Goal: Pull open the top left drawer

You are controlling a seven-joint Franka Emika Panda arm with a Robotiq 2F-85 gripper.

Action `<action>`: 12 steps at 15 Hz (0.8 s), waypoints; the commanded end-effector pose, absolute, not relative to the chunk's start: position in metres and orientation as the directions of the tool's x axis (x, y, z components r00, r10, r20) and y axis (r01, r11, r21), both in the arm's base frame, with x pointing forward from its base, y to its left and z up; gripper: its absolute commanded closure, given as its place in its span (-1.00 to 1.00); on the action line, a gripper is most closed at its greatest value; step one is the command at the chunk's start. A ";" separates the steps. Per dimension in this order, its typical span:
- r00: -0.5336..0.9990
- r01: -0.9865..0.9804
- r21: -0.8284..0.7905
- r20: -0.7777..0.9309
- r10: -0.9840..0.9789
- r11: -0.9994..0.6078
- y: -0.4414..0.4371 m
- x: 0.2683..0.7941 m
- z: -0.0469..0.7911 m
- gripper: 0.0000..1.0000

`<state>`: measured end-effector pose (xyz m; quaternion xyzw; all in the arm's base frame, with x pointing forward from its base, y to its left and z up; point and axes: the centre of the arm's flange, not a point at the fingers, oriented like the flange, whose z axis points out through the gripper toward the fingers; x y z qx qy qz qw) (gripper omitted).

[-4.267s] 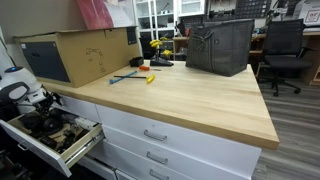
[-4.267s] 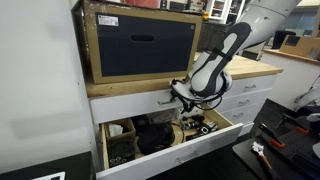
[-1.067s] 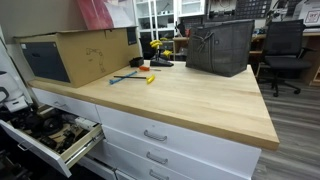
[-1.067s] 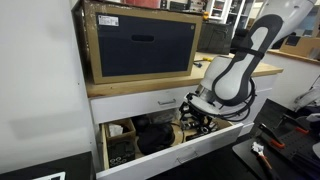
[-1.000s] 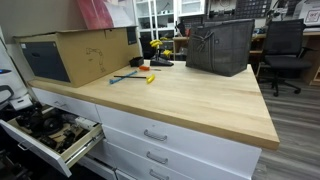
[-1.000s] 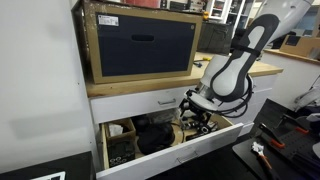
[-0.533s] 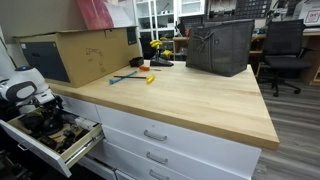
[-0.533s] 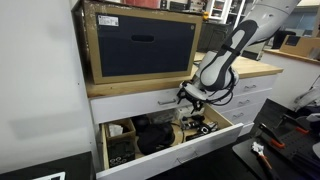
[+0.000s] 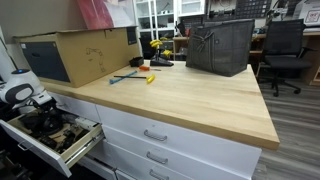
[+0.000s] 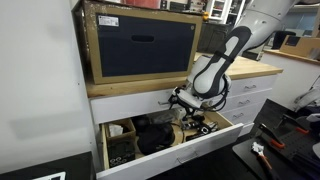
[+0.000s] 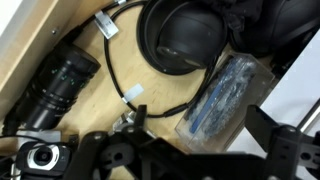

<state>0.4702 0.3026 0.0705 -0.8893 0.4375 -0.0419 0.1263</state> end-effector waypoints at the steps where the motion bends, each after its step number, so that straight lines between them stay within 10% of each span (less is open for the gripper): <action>1: 0.650 -0.733 -0.283 -0.024 -0.760 -0.618 0.324 0.464 0.083 -1.00; 12: 0.655 -0.676 -0.394 0.066 -0.753 -0.623 0.340 0.423 0.109 -1.00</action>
